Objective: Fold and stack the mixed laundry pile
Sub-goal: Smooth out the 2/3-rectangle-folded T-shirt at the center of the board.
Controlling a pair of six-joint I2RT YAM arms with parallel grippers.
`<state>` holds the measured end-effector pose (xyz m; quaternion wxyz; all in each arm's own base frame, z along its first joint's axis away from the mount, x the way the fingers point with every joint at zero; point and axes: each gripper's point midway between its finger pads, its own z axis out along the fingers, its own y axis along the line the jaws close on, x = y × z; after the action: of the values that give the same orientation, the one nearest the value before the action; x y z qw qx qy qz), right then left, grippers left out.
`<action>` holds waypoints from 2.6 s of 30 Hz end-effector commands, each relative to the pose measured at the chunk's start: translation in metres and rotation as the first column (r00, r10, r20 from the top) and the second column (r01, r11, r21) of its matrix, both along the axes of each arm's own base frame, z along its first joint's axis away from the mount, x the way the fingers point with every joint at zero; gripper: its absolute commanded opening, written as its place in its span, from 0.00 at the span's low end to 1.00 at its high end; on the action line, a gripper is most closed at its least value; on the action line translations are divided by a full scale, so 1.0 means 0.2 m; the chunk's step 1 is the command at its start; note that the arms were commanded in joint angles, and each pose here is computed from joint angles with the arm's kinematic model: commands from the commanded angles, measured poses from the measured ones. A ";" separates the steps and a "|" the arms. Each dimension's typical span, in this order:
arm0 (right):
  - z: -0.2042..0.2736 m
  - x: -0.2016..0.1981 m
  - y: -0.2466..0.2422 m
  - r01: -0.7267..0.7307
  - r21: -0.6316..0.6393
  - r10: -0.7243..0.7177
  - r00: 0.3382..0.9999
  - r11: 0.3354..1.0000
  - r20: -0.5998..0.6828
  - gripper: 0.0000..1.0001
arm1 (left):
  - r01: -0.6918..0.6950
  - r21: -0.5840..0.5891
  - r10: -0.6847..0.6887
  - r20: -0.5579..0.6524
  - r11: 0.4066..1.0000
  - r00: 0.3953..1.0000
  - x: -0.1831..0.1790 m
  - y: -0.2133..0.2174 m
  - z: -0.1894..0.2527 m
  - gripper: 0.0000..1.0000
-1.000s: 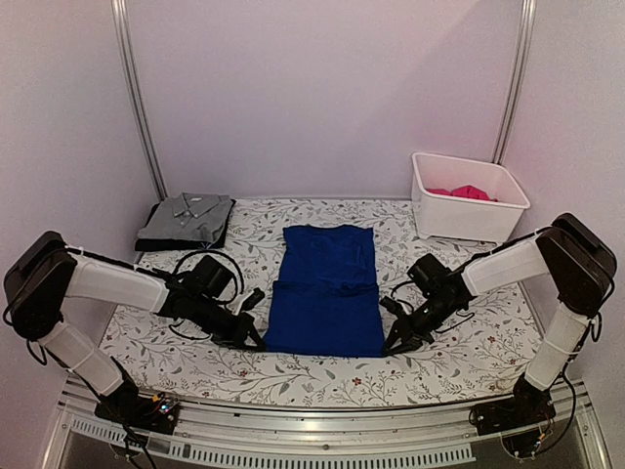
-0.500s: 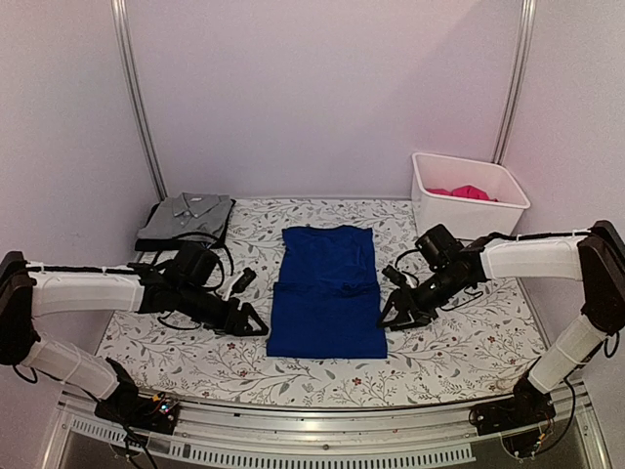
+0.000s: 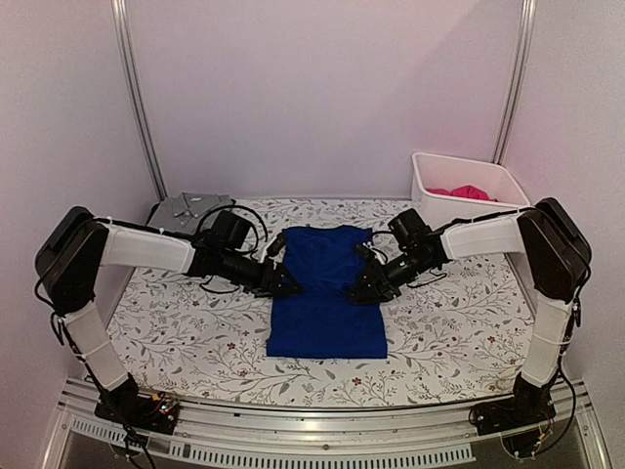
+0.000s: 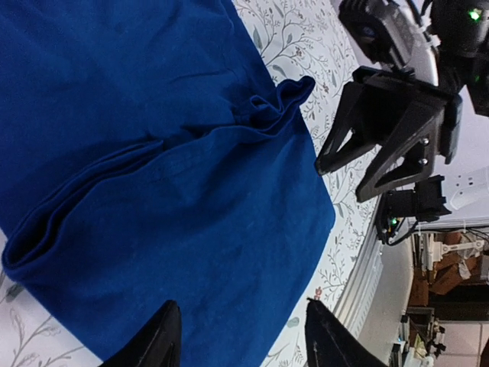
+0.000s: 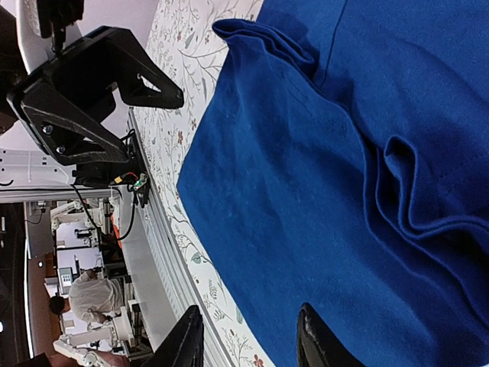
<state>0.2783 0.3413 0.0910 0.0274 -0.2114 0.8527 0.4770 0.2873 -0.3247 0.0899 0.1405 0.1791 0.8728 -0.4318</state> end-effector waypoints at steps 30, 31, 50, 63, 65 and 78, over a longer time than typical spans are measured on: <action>-0.20 0.51 0.01 0.053 0.141 -0.047 0.998 0.989 -0.049 0.40 | -0.103 -0.081 0.100 -0.041 0.991 0.994 0.55 0.08 -0.27 0.54; -0.17 0.49 0.00 0.053 0.137 -0.046 0.997 0.989 -0.059 0.41 | -0.097 -0.076 0.096 -0.019 0.992 0.995 0.56 0.08 -0.23 0.58; 0.22 0.26 -0.16 0.163 0.046 -0.165 0.985 0.986 0.042 0.52 | -0.174 0.034 0.175 -0.030 0.984 0.984 0.05 0.39 0.08 0.81; -0.14 -0.36 -0.31 0.128 -0.133 -0.137 0.989 0.983 -0.059 0.51 | -0.185 0.070 0.194 -0.163 0.980 0.967 -0.48 0.38 -0.23 0.58; -0.17 -0.41 -0.32 0.141 -0.146 -0.151 0.987 0.979 -0.059 0.51 | -0.166 0.084 0.178 -0.171 0.983 0.969 -0.52 0.37 -0.27 0.55; -0.39 -0.52 -0.36 0.159 -0.222 -0.184 0.978 0.962 -0.094 0.43 | -0.079 0.060 0.090 -0.211 0.995 0.973 -0.59 0.28 -0.38 0.37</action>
<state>0.1744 0.2698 0.0263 -0.0074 -0.1170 0.9082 0.4018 0.1749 -0.2641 0.0212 0.0677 0.0871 0.9023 -0.4167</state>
